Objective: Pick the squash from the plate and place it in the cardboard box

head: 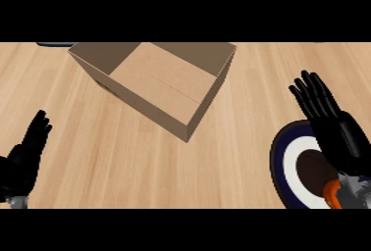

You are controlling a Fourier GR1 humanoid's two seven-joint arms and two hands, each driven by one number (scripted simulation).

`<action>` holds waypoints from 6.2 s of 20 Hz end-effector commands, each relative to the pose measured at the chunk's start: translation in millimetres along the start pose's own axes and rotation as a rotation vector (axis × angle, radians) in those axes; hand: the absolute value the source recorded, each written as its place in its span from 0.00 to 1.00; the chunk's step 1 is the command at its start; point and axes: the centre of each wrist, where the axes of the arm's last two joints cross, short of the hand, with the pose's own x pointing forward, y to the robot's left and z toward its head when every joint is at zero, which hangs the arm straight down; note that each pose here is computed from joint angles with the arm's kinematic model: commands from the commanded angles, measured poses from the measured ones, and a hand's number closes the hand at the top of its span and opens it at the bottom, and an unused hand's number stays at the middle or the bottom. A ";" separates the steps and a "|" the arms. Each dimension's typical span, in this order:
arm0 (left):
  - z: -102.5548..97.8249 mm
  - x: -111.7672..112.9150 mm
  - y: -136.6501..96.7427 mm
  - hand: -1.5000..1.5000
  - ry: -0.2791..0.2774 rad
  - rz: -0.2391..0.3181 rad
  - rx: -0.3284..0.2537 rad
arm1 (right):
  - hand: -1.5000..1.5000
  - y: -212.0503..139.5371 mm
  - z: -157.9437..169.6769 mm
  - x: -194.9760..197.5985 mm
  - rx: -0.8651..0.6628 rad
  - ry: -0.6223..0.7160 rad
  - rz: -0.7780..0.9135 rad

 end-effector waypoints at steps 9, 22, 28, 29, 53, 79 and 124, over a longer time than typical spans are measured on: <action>1.1 4.8 -13.4 0.50 -0.002 -0.070 -0.038 | 1.00 -123.3 72.1 0.4 -0.822 0.177 0.492; 8.5 14.0 -42.6 0.50 -0.001 -0.063 -0.092 | 0.00 -125.9 166.1 27.1 -0.581 0.410 0.842; 5.7 16.0 -38.2 0.50 -0.019 -0.084 -0.096 | 0.00 -123.2 163.4 63.7 -0.270 0.762 0.928; 0.1 22.5 -38.7 0.50 -0.011 -0.069 -0.085 | 0.00 -118.7 153.9 73.8 -0.229 0.789 0.948; 0.6 21.0 -48.2 0.50 0.008 -0.068 -0.101 | 0.00 -49.2 128.0 44.6 -0.152 1.122 0.952; 0.3 14.5 -29.4 0.50 -0.011 -0.070 -0.095 | 0.00 -41.4 133.8 -2.2 -0.171 1.097 0.941; -15.7 25.0 -47.9 0.50 -0.028 -0.075 -0.103 | 1.00 -14.1 -161.3 37.1 0.232 -0.046 0.903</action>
